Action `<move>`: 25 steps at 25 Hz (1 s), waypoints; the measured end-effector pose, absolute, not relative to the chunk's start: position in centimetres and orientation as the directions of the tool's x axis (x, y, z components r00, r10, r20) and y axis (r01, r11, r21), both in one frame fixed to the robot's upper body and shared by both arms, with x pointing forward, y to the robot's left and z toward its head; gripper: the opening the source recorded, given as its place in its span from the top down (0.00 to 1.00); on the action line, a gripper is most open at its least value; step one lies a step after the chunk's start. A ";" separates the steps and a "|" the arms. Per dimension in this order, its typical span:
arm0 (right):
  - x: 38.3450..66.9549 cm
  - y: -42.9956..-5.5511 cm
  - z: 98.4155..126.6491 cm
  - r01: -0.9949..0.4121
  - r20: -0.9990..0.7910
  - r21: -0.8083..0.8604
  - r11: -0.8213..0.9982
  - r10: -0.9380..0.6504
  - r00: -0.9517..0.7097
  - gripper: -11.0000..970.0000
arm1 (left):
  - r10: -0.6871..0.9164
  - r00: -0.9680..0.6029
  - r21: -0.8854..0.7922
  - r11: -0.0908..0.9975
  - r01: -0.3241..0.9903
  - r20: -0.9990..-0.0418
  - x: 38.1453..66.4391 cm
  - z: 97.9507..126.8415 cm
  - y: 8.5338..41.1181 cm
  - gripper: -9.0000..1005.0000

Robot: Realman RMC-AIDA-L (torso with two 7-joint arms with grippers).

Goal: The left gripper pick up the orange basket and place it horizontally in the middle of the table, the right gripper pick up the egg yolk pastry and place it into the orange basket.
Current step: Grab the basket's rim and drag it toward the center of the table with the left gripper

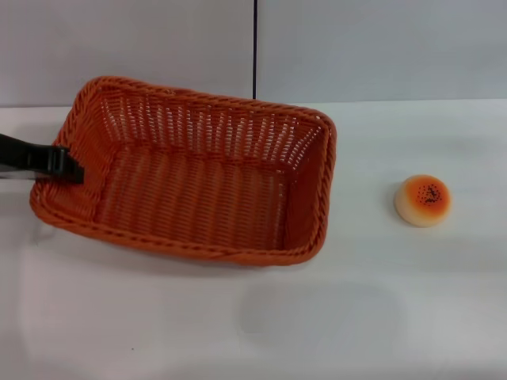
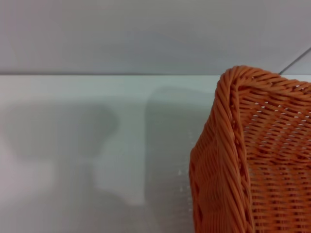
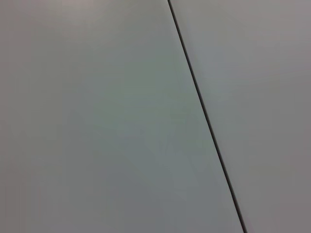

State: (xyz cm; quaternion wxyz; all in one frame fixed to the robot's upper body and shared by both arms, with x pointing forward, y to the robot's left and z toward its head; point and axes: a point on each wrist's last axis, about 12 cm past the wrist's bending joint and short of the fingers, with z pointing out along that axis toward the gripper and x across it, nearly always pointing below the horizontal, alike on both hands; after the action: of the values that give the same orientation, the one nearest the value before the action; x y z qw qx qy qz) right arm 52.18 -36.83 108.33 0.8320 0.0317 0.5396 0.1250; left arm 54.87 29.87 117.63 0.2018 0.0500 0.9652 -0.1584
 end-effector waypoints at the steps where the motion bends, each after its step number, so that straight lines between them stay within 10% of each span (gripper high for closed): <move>1: 52.3 -36.8 108.4 -0.176 -0.889 0.187 0.966 0.243 0.388 0.24 | 0.027 -0.916 -0.297 0.942 0.157 -0.400 54.7 117.5 29.9 0.84; 25: 54.1 -36.9 109.0 -0.181 -0.899 0.189 0.965 0.245 0.364 0.24 | -0.098 -0.898 -0.403 0.911 0.093 -0.429 51.9 116.1 31.8 0.81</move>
State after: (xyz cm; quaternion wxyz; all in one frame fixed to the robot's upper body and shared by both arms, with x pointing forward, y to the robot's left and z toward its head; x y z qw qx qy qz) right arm 54.06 -36.85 109.04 0.8254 0.0291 0.5489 0.1288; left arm 51.93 31.80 116.10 0.2257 -0.0015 0.9510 -0.2114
